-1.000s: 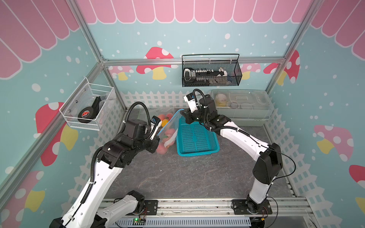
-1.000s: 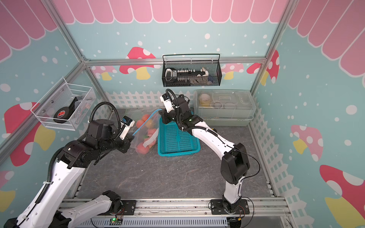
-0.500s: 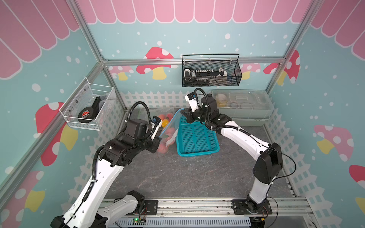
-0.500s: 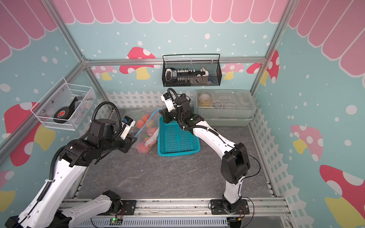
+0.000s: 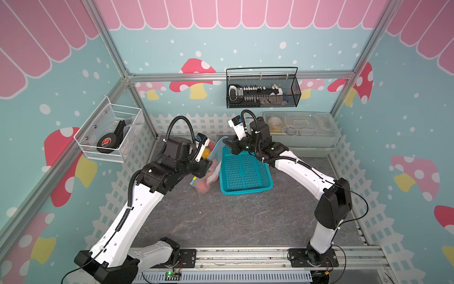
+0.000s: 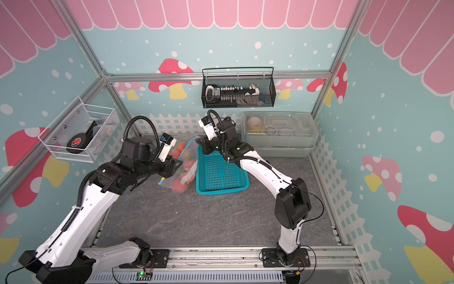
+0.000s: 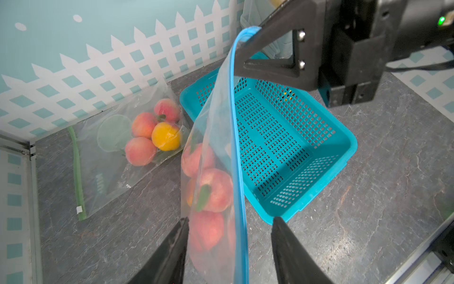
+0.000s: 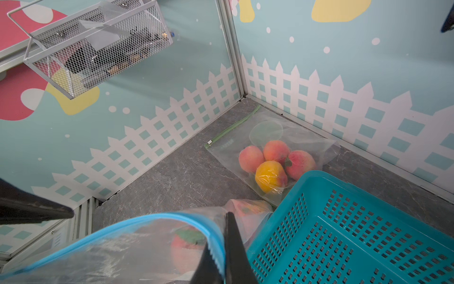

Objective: Place the peach in a zip-top bag and seal the zipper
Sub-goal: Place the zipper food storage bag at the center of the board.

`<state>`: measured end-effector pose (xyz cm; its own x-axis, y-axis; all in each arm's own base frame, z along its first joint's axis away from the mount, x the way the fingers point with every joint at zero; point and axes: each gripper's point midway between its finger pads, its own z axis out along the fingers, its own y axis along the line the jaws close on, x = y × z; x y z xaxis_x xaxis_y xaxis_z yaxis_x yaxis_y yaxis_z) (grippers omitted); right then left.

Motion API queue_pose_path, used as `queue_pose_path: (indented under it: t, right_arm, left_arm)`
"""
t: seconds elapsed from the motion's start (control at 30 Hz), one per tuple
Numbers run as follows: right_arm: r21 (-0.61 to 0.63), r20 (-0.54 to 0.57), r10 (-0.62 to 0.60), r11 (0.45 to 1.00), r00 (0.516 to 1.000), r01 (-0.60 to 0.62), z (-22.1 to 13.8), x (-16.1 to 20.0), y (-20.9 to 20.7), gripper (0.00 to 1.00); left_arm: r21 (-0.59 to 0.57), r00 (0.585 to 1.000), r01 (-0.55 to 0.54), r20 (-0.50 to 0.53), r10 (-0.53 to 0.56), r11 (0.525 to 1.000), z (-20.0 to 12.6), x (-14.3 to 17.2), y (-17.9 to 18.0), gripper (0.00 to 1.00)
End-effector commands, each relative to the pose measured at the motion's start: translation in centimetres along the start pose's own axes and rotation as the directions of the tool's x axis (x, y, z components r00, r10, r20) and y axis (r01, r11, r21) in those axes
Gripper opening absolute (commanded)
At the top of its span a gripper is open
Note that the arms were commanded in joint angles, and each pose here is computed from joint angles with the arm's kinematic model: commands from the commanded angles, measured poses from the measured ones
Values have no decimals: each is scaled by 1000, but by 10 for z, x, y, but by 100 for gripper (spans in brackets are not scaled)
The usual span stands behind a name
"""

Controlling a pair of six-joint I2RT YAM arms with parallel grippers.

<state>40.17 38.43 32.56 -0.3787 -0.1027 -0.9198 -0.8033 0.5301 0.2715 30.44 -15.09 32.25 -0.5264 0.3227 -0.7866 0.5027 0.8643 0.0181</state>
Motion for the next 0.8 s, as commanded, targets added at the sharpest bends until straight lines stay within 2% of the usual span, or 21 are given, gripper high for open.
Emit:
queue_pose_path:
  t: [0.0,0.1,0.17,0.3,0.37,0.43,0.5,0.57,0.67,0.77]
  right_arm:
    - [-35,0,-13,999,1000,13,4,1,7,0]
    - [-40,-4,-23,999,1000,23,4,2,8,0]
    - [-41,-5,-27,999,1000,27,3,1,9,0]
    - [-44,-3,-44,998,999,43,1,0,10,0]
    - [-45,2,-58,997,998,58,-1,-2,12,0]
    - [-46,9,-75,996,997,75,-5,-4,14,14]
    - [-35,18,-96,995,995,97,-11,-7,15,39]
    - [-13,25,-120,993,992,120,-18,-9,14,53]
    - [50,33,-159,986,987,157,-30,-11,9,64]
    - [123,30,-188,975,982,183,-41,-11,0,69]
  left_arm:
    - [1,997,37,70,-37,999,3,-26,3,50]
    - [17,994,66,90,-67,998,12,-35,2,41]
    - [16,992,82,92,-83,996,17,-38,3,30]
    - [13,991,104,80,-104,995,23,-37,4,0]
    - [14,988,121,90,-122,993,19,-38,4,0]
    - [-2,981,154,117,-153,988,10,-41,7,0]
    - [-20,967,212,146,-207,977,-1,-44,12,0]
    - [-35,943,292,177,-282,956,-12,-43,17,0]
    - [34,903,377,209,-375,926,-23,-45,9,0]
    - [148,871,415,221,-439,898,-30,-52,-6,0]
